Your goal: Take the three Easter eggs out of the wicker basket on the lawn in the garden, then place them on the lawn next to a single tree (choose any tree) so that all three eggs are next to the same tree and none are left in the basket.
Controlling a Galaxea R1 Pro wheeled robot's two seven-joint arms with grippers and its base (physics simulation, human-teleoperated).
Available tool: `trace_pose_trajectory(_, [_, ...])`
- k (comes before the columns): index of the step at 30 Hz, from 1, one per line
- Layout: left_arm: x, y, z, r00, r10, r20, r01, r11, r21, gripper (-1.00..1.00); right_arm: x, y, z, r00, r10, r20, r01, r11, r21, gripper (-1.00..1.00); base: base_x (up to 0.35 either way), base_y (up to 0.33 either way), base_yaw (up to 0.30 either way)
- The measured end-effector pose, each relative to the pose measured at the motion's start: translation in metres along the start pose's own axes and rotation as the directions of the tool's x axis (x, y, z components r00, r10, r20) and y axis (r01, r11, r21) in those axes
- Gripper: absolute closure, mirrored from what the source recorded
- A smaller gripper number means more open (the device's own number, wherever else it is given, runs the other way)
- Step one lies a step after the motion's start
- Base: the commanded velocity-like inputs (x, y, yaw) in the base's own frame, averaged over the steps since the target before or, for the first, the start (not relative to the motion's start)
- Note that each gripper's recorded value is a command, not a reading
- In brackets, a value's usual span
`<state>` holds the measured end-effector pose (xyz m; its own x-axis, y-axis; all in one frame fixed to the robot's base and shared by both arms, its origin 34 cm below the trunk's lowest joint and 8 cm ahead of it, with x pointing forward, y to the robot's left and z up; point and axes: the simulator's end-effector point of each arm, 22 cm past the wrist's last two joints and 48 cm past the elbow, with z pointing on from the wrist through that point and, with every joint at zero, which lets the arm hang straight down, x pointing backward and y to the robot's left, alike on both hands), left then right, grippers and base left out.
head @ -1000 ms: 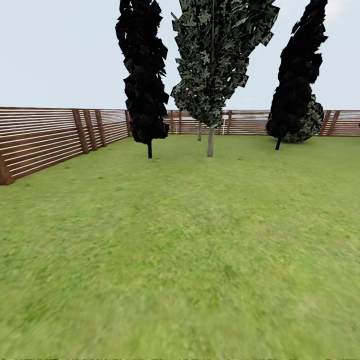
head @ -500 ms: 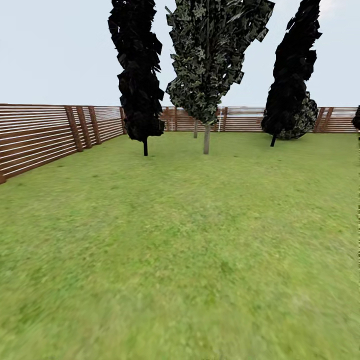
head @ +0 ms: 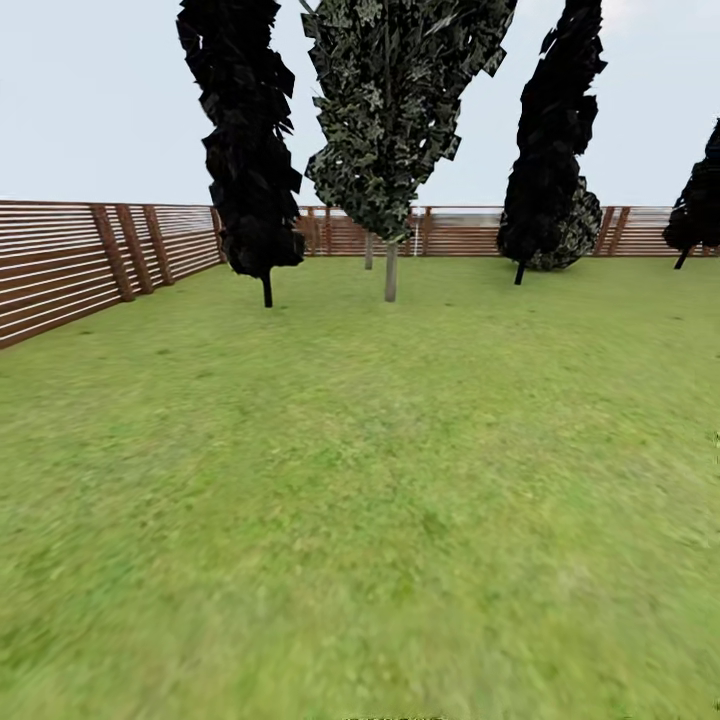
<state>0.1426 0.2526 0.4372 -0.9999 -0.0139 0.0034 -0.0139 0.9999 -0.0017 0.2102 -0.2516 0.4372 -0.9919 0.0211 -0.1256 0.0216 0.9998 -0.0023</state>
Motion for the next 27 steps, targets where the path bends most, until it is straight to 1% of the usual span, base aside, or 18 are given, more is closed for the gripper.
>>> trace_pose_trajectory(4, [0.002, 0.0, 0.0, 1.0, 0.0, -0.005, 0.0, 1.0, 0.0, -1.0, 0.0019, -0.001, 0.0001, 1.0, 0.0, -0.005, 0.0, 1.0, 0.001, -1.0, 0.0, 0.0, -0.159])
trace_pose_trajectory(12, [0.0031, 0.0001, 0.0, 1.0, 0.0, -0.008, 0.0, 1.0, 0.0, -1.0, 0.0026, -0.0013, 0.0002, 1.0, -0.005, -0.008, 0.005, 1.0, 0.004, -1.0, 0.0, 0.0, -0.028])
trace_pose_trajectory(15, [0.0042, 0.0001, 0.0, 1.0, 0.0, -0.011, 0.0, 1.0, 0.0, -1.0, 0.0035, -0.0013, 0.0003, 1.0, 0.001, -0.009, 0.0, 1.0, 0.006, -1.0, 0.0, 0.0, -0.101])
trace_pose_trajectory(27, [0.0097, 0.0001, 0.0, 1.0, 0.0, -0.025, 0.0, 1.0, 0.0, -1.0, 0.0099, -0.003, 0.0005, 1.0, 0.0, -0.026, 0.0, 1.0, 0.006, -1.0, 0.0, 0.0, -0.171])
